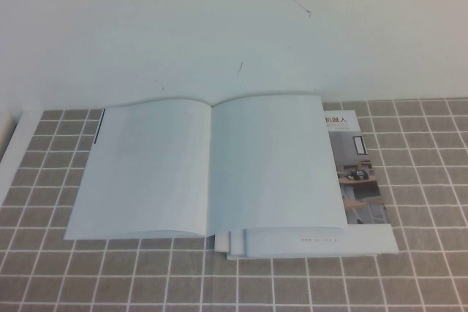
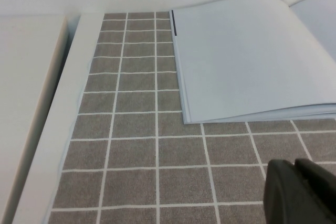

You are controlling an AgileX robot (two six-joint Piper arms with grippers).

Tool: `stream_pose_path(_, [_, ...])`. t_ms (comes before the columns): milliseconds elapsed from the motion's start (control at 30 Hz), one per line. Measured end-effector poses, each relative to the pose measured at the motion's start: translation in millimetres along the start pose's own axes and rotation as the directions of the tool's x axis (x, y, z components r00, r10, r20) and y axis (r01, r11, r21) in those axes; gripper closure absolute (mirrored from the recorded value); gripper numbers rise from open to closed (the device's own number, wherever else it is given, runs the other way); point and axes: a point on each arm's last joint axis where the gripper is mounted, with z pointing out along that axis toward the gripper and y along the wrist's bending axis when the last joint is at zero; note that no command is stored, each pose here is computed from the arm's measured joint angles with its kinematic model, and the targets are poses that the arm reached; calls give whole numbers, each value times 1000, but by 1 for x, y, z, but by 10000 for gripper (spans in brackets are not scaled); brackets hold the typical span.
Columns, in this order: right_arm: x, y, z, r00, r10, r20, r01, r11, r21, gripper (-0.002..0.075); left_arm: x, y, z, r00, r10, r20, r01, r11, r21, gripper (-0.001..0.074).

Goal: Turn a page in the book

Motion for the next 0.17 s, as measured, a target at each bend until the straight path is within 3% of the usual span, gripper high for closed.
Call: stream_pose_path(167, [0,0,0,1000,-8,-1,8,1000,6,727,0,0,0,1000,0,0,0,1000,0,738])
